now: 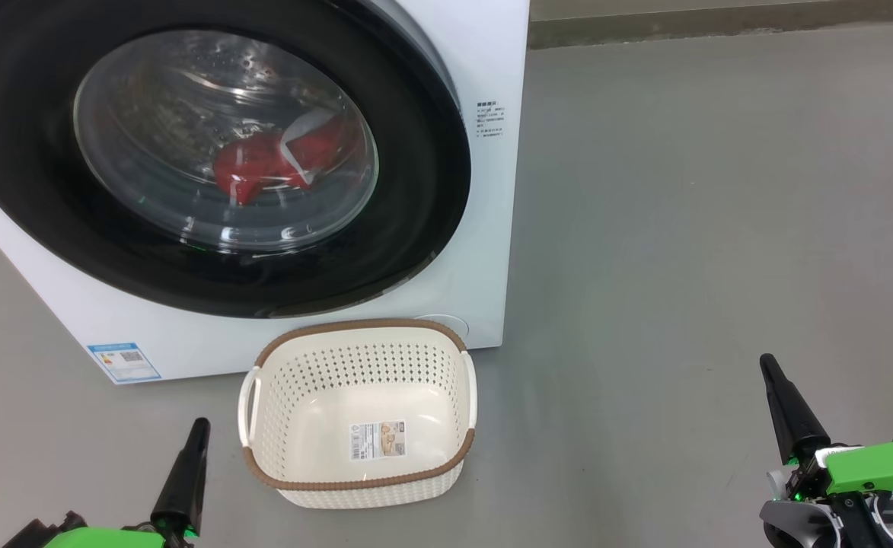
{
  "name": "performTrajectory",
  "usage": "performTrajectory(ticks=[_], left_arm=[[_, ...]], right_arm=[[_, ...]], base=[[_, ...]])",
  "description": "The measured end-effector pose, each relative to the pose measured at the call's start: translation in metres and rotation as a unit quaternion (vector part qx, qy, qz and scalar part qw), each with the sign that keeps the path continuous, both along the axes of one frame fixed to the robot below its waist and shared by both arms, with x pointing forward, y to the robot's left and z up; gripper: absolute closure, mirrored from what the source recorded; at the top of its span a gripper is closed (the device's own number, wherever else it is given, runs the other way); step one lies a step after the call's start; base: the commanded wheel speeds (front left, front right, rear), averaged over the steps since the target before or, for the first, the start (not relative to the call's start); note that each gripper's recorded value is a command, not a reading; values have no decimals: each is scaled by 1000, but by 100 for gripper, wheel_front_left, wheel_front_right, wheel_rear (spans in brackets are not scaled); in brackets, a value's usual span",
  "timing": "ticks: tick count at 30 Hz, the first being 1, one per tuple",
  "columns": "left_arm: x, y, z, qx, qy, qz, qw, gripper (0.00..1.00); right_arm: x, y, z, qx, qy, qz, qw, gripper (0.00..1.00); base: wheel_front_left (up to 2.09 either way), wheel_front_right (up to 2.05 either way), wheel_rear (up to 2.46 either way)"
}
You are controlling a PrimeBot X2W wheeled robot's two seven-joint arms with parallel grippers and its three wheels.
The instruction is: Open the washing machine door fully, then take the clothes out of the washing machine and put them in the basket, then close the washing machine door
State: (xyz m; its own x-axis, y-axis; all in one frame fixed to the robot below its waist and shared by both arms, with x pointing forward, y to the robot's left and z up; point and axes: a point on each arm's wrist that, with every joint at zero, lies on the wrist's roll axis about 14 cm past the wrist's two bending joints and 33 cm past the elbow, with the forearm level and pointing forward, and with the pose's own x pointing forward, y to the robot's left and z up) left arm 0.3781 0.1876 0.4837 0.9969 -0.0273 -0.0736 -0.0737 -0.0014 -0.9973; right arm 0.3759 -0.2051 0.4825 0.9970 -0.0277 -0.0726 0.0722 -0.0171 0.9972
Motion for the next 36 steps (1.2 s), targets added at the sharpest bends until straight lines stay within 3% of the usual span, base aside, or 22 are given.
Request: performTrajectory(ticks=[17, 18, 24, 36], left_arm=[[0, 0, 0, 0, 0, 0, 1000, 100], [0, 0, 0, 0, 0, 0, 1000, 0], [-16, -7, -32, -9, 48, -3, 999, 0], [-14, -11, -30, 12, 46, -2, 999, 0]], right_arm=[[0, 0, 0, 0, 0, 0, 1000, 100], [0, 0, 0, 0, 0, 0, 1000, 0], [-18, 8, -35, 14, 53, 3, 999, 0], [-15, 17, -34, -16, 54, 14, 998, 0]], base=[[0, 0, 0], [0, 0, 0], [0, 0, 0], [0, 0, 0]])
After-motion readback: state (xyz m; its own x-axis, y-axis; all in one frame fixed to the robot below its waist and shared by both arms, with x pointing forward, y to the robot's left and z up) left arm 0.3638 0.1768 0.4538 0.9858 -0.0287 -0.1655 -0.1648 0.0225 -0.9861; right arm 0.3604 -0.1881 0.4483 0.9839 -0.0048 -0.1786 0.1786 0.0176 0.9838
